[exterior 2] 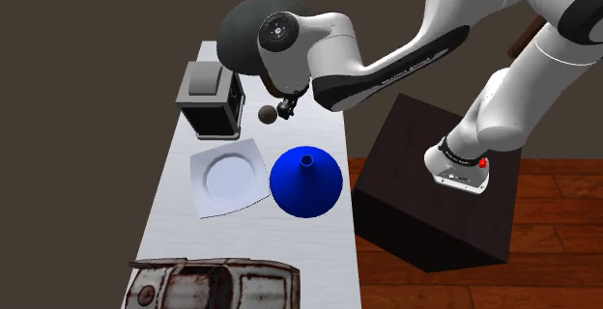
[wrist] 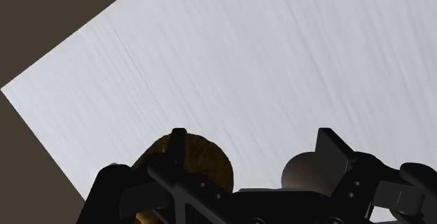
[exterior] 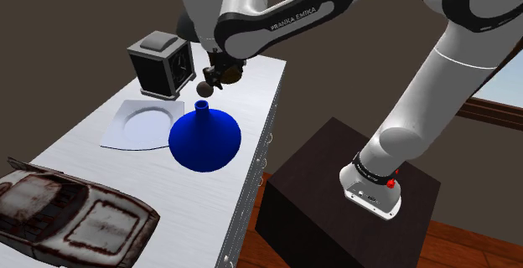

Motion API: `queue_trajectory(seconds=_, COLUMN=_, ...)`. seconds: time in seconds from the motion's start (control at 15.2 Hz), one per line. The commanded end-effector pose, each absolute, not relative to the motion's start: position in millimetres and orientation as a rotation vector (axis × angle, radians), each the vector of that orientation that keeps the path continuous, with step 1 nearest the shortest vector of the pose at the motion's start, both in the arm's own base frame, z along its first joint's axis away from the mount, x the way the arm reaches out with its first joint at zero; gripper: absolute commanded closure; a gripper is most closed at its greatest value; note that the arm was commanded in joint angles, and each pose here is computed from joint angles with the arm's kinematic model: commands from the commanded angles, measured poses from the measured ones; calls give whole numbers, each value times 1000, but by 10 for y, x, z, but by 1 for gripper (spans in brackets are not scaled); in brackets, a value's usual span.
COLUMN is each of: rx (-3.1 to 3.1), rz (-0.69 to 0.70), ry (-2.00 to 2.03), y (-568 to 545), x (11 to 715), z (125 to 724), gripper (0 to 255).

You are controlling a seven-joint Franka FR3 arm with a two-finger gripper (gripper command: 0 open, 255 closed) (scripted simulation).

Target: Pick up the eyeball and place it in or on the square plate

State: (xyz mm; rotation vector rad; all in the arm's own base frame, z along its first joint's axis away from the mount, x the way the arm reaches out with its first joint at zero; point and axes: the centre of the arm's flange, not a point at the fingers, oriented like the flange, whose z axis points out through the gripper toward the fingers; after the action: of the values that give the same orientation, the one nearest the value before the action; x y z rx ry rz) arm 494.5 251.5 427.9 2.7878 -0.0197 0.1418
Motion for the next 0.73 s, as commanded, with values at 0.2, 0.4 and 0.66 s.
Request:
queue_trajectory(seconds=0.2, rx=2791, rz=270, ry=10, y=2895, x=5274, z=4035, gripper=0)
queue_trajectory(seconds=0.4, rx=2790, rz=334, ry=26, y=3097, x=5444, z=3918, gripper=0)
queue_trajectory(seconds=0.66, rx=2790, rz=334, ry=26, y=3029, x=5493, z=3724, gripper=0)
